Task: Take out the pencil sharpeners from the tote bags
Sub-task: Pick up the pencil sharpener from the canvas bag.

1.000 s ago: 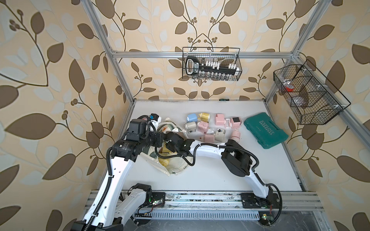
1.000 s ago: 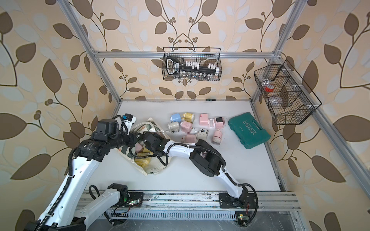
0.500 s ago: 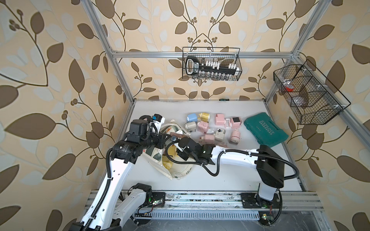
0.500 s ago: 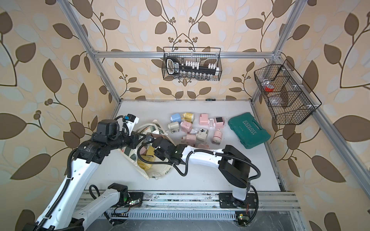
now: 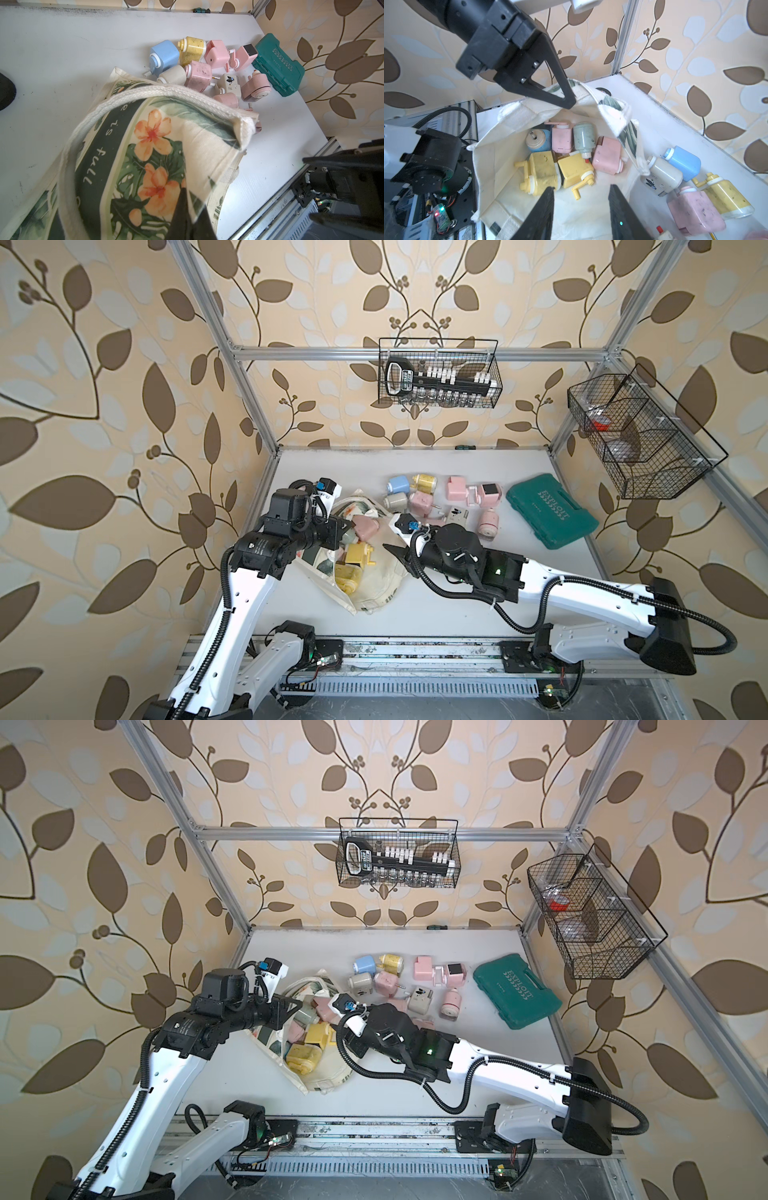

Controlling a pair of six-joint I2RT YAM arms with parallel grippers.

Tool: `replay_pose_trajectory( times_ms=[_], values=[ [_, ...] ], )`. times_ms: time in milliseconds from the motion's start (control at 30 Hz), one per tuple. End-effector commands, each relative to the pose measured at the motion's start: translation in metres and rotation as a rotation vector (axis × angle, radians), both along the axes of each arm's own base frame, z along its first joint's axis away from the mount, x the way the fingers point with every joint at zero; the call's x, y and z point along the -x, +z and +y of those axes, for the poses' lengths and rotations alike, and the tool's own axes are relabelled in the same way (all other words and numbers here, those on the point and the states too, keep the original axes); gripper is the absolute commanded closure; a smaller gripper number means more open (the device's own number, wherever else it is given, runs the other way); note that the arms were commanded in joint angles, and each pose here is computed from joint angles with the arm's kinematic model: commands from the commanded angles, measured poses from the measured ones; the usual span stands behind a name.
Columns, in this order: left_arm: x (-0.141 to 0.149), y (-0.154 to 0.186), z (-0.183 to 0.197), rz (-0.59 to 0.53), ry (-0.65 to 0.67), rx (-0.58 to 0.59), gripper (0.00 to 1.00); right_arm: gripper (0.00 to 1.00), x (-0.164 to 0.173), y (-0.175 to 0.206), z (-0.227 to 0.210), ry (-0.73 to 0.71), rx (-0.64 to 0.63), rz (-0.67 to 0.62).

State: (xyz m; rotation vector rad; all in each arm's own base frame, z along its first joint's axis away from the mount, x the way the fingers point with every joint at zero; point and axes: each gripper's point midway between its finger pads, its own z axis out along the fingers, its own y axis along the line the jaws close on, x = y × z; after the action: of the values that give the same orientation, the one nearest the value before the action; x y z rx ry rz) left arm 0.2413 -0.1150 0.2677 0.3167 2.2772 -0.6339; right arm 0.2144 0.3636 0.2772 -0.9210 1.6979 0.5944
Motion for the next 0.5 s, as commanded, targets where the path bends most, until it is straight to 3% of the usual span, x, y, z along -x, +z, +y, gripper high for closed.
replay_pose_trajectory(
  times_ms=[0, 133, 333, 467],
  values=[
    [-0.003, 0.007, -0.001, -0.045, -0.002, 0.004, 1.00, 0.57, 0.002, -0.002, -0.015, 0.011, -0.036, 0.058],
    [-0.003, 0.007, -0.001, -0.046, 0.000, 0.007, 1.00, 0.55, 0.006, -0.019, -0.010, 0.079, -0.037, 0.103],
    [-0.004, 0.008, 0.000, -0.045, 0.003, 0.004, 1.00, 0.44, 0.015, -0.052, 0.039, 0.220, -0.080, 0.216],
    [-0.004, 0.010, 0.000, -0.046, 0.004, 0.003, 1.00, 0.38, 0.017, -0.094, 0.081, 0.249, 0.036, 0.207]
  ],
)
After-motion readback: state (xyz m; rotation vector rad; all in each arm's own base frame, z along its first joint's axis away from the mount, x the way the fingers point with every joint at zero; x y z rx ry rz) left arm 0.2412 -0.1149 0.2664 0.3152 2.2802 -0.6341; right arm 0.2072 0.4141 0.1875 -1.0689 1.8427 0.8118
